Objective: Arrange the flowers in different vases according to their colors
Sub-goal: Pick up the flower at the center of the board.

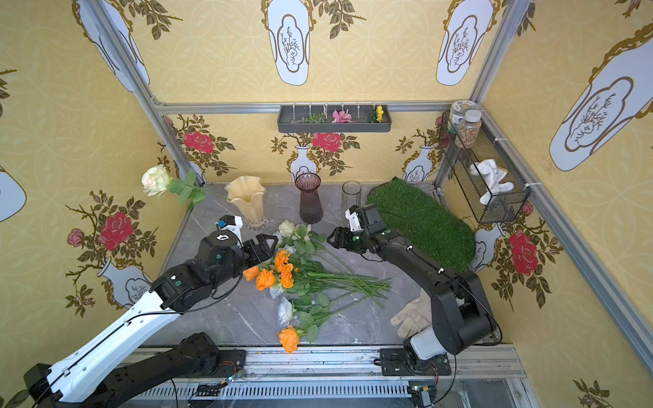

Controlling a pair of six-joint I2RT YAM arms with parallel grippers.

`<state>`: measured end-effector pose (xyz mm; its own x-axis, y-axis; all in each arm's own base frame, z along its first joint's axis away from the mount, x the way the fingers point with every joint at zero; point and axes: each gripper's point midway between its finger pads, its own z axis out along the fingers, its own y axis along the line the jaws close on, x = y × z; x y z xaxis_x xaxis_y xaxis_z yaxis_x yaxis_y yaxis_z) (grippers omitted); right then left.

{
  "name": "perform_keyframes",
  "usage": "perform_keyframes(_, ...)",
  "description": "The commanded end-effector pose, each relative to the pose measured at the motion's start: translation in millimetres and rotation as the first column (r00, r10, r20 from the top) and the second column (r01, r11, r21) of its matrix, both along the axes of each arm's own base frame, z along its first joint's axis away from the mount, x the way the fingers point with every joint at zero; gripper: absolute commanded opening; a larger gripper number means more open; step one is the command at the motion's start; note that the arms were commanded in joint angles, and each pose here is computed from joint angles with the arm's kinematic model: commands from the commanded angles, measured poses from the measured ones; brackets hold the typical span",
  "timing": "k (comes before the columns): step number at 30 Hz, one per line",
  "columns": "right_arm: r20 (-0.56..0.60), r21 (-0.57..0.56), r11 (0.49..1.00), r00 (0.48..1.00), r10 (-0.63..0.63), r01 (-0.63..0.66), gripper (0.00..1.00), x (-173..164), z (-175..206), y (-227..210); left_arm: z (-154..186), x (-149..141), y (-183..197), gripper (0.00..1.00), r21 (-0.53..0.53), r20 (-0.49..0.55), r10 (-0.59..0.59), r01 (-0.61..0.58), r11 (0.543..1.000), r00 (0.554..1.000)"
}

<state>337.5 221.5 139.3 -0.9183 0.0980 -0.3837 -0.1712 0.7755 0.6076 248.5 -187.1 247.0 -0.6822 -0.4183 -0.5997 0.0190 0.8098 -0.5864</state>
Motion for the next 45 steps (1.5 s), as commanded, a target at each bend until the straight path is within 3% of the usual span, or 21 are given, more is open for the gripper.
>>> perform_keyframes(1,-0.100,-0.047,0.996,0.993,0.066,-0.071,0.63,-15.2,-24.1,-0.7,-5.9,3.8,-18.4,0.94,-0.024,0.043,-0.012,0.013,1.000,0.999)
perform_keyframes(4,-0.145,-0.072,0.994,0.987,0.067,-0.079,0.59,-13.5,-43.7,-0.6,-23.2,5.4,-28.1,0.97,-0.032,0.024,-0.020,0.021,0.999,1.000)
perform_keyframes(10,-0.189,-0.119,0.986,0.977,0.094,-0.118,0.48,-10.0,-72.8,0.6,-23.7,8.1,-24.2,1.00,-0.051,0.065,0.002,0.001,0.999,0.998)
perform_keyframes(20,-0.198,-0.302,0.913,0.955,0.220,-0.273,0.51,-14.5,-106.6,31.1,-27.7,8.9,-27.3,1.00,-0.042,0.087,-0.020,0.024,0.999,0.996)
perform_keyframes(24,-0.211,-0.329,0.902,0.952,0.220,-0.281,0.45,-9.6,-114.9,30.8,-27.6,9.4,-26.7,1.00,-0.045,0.097,-0.018,0.022,0.999,0.995)
perform_keyframes(30,-0.174,-0.395,0.865,0.950,0.259,-0.309,0.19,-3.5,-100.1,34.5,-27.9,10.1,-26.3,1.00,-0.045,0.102,-0.016,0.020,0.999,0.995)
perform_keyframes(34,-0.154,-0.473,0.803,0.931,0.331,-0.363,0.02,-2.2,-84.0,41.5,-29.5,10.7,-25.7,1.00,-0.041,0.101,-0.011,0.016,0.999,0.995)
perform_keyframes(40,-0.123,-0.611,0.689,0.907,0.403,-0.390,0.00,-4.0,-54.8,40.2,-29.6,12.4,-24.7,1.00,-0.043,0.101,-0.003,0.008,0.999,0.995)
perform_keyframes(45,-0.037,-0.637,0.668,0.882,0.470,-0.384,0.00,-12.1,-16.2,47.9,-28.7,12.1,-24.8,1.00,-0.047,0.102,-0.006,0.011,0.999,0.995)
